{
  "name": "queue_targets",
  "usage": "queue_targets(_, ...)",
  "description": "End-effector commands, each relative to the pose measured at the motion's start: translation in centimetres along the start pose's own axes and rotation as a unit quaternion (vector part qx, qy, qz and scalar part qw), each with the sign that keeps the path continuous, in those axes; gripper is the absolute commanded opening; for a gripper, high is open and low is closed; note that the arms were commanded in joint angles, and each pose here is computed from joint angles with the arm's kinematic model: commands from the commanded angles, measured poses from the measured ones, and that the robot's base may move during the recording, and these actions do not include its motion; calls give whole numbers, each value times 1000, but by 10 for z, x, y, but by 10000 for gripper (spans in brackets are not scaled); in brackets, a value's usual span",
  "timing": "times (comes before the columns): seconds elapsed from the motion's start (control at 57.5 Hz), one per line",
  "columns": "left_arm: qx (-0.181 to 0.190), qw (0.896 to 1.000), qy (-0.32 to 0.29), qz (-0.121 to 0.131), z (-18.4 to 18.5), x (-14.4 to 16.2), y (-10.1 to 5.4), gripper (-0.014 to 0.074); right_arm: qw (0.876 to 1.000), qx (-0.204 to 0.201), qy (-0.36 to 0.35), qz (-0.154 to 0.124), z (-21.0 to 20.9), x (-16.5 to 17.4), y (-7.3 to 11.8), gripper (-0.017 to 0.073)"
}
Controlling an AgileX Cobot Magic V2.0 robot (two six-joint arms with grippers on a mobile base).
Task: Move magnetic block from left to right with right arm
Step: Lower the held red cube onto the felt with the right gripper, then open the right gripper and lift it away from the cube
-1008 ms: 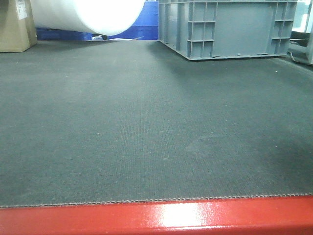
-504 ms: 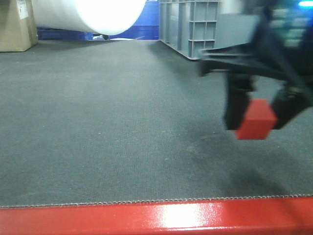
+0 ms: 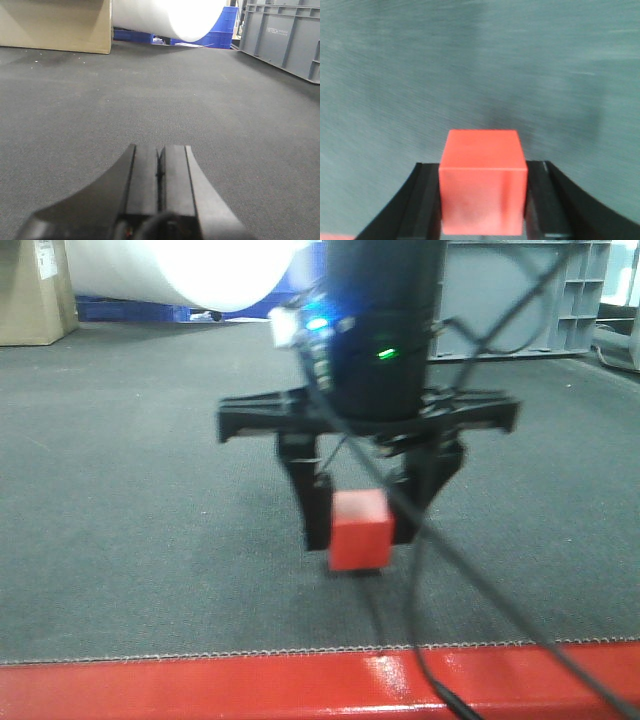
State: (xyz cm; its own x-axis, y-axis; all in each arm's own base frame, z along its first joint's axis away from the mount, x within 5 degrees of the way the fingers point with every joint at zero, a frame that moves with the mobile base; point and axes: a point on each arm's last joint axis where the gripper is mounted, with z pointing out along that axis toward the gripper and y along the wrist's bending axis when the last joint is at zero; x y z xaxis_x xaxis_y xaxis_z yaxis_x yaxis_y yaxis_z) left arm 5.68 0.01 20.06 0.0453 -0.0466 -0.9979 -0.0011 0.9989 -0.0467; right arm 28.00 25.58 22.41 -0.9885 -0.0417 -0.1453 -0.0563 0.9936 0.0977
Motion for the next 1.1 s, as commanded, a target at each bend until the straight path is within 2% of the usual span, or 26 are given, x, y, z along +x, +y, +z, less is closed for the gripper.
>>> queue_targets(0.0,0,999,-41,-5,-1,-5,0,-126,999,-24,-25,2,-24,-9,9,237)
queue_targets(0.156,0,999,-41,-5,-1,-5,0,-126,999,-41,-13,19,-21,-16,21,237)
queue_targets(0.4,0,999,-41,-5,-1,-5,0,-126,999,-45,-10,20,-21,-15,27,248)
queue_targets(0.469,0,999,-41,-5,-1,-5,0,-126,999,-47,-12,20,-21,-15,27,318)
queue_targets(0.608,0,999,-41,-5,-1,-5,0,-126,998,-50,-16,20,-21,-16,27,592)
queue_targets(0.678,0,999,-41,-5,-1,-5,0,-126,999,-46,-13,19,-21,-16,27,651)
queue_targets(0.869,0,999,-41,-5,-1,-5,0,-126,998,-43,-33,11,-36,-15,23,634)
queue_targets(1.078,0,999,-41,-5,-1,-5,0,-126,995,-40,-85,-22,-68,-9,9,634)
